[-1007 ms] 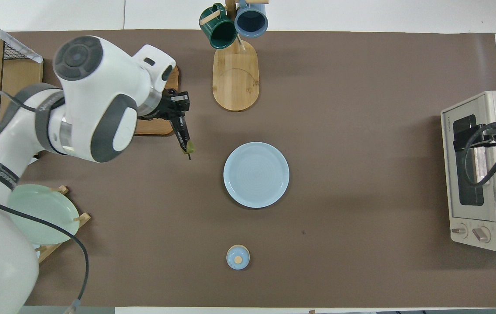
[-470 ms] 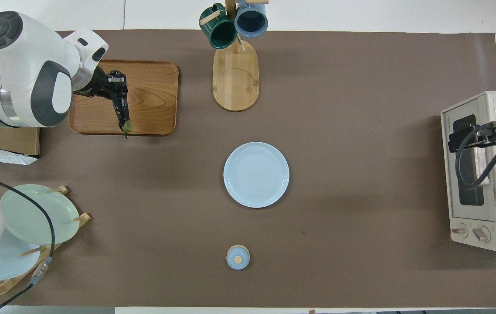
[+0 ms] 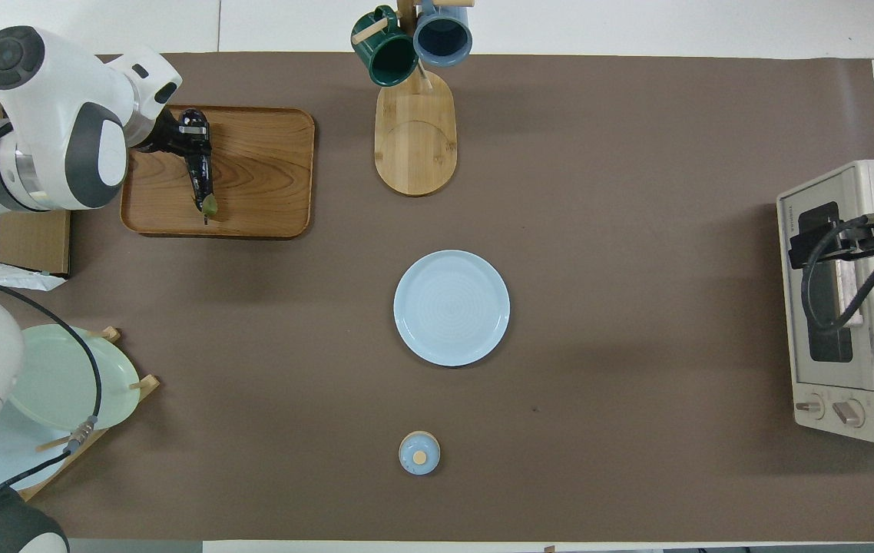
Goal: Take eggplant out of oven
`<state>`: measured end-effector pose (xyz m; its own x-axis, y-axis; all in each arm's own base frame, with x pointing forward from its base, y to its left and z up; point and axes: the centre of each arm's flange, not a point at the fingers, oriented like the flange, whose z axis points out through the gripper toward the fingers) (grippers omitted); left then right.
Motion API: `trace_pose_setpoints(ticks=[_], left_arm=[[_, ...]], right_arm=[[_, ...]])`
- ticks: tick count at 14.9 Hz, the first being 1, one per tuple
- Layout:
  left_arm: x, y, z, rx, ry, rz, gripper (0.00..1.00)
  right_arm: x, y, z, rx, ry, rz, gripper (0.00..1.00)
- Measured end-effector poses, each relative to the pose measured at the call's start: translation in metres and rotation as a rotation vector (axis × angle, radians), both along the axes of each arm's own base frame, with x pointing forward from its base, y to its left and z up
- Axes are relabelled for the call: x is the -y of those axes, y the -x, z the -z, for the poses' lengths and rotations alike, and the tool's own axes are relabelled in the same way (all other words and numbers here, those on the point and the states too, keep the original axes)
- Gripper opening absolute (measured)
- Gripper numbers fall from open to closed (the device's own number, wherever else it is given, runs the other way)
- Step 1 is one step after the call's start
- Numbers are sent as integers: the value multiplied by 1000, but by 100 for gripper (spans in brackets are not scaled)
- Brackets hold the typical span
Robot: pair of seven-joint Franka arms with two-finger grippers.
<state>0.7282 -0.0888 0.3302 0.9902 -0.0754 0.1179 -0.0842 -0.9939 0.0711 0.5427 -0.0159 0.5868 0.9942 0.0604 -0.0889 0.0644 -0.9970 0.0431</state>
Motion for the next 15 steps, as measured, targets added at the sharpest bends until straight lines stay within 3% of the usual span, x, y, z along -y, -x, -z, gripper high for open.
trace_pose_setpoints(ticks=[5,9,15], left_arm=[[0,3,-16,-29,-5,4,100],[-5,20,-92,-32,-17,3,100],[-16,81,-209,-115,-50,-20,100]], right_arm=[[0,0,0,0,0,0,100],[0,0,0,0,0,0,100],[0,0,0,0,0,0,100]])
